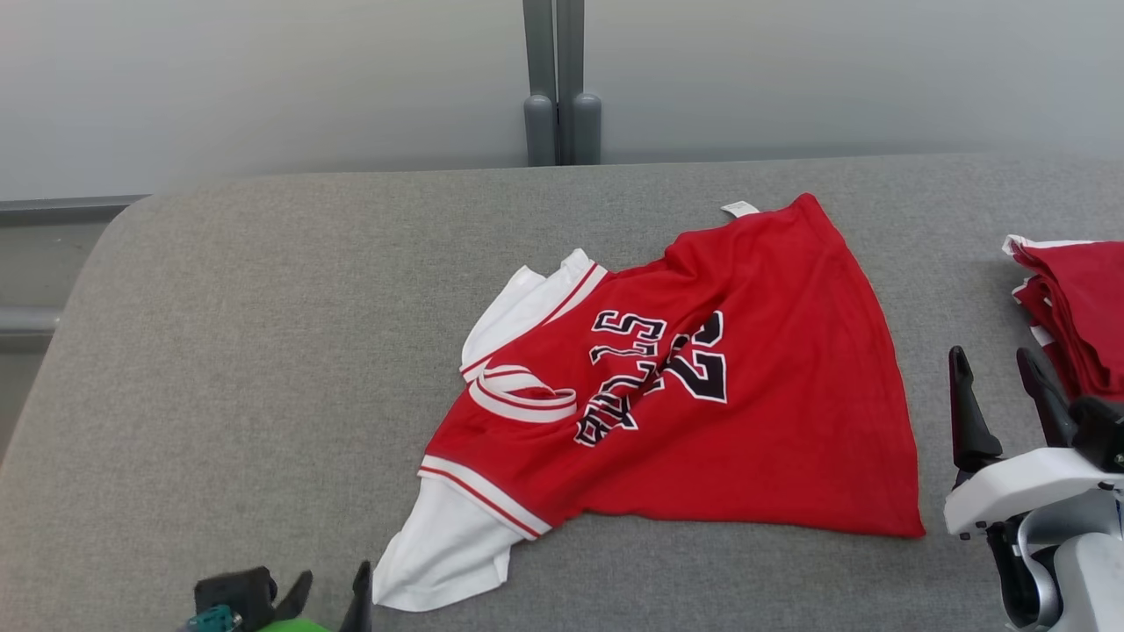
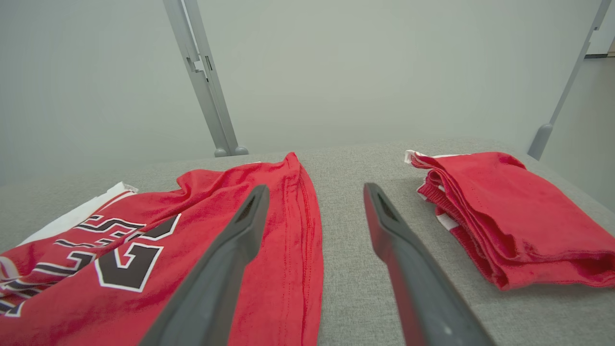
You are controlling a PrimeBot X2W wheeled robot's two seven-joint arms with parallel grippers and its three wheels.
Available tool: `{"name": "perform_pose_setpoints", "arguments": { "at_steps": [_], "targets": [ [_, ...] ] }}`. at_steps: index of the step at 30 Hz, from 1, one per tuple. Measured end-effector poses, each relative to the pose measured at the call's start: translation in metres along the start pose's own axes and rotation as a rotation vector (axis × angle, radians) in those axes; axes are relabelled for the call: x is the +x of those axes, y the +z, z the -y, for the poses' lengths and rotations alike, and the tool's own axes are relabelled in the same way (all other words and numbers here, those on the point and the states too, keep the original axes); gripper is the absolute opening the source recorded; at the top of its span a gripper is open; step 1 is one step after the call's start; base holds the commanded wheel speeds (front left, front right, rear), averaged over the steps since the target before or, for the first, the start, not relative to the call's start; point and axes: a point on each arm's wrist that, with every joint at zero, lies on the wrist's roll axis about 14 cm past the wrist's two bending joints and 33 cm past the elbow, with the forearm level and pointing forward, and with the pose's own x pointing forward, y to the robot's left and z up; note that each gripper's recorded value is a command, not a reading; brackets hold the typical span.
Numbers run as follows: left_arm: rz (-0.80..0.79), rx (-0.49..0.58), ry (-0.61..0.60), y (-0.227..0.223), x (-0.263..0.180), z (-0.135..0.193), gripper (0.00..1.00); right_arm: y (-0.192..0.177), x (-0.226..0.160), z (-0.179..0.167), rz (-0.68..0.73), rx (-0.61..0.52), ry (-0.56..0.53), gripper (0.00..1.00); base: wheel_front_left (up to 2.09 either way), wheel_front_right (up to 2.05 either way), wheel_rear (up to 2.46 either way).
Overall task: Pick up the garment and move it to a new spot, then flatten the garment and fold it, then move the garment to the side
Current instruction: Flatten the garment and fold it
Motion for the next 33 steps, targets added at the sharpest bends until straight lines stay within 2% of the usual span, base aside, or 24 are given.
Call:
{"name": "perform_pose_setpoints", "arguments": {
  "at_steps": [6,12,19,21,33],
  "targets": [
    [0.276,0.073,-0.003,0.07,-0.005,0.002,1.0,0.005,-0.003,-0.003,0.016,-0.003,0.008,1.0,0.0,0.0,0.0],
    [0.547,0.144,-0.013,0.134,-0.025,0.009,1.0,0.023,-0.013,-0.006,0.093,0.004,0.017,1.0,0.0,0.0,0.0],
    [0.761,0.207,-0.012,0.186,-0.045,0.018,1.0,0.031,-0.027,-0.011,0.141,0.021,0.042,1.0,0.0,0.0,0.0],
    [0.792,0.209,-0.018,0.189,-0.05,0.022,1.0,0.027,-0.032,-0.009,0.132,0.034,0.037,1.0,0.0,0.0,0.0],
    [0.733,0.21,-0.061,0.156,-0.039,0.03,1.0,0.02,-0.045,-0.003,0.118,0.025,0.022,1.0,0.0,0.0,0.0]
  ]
}}
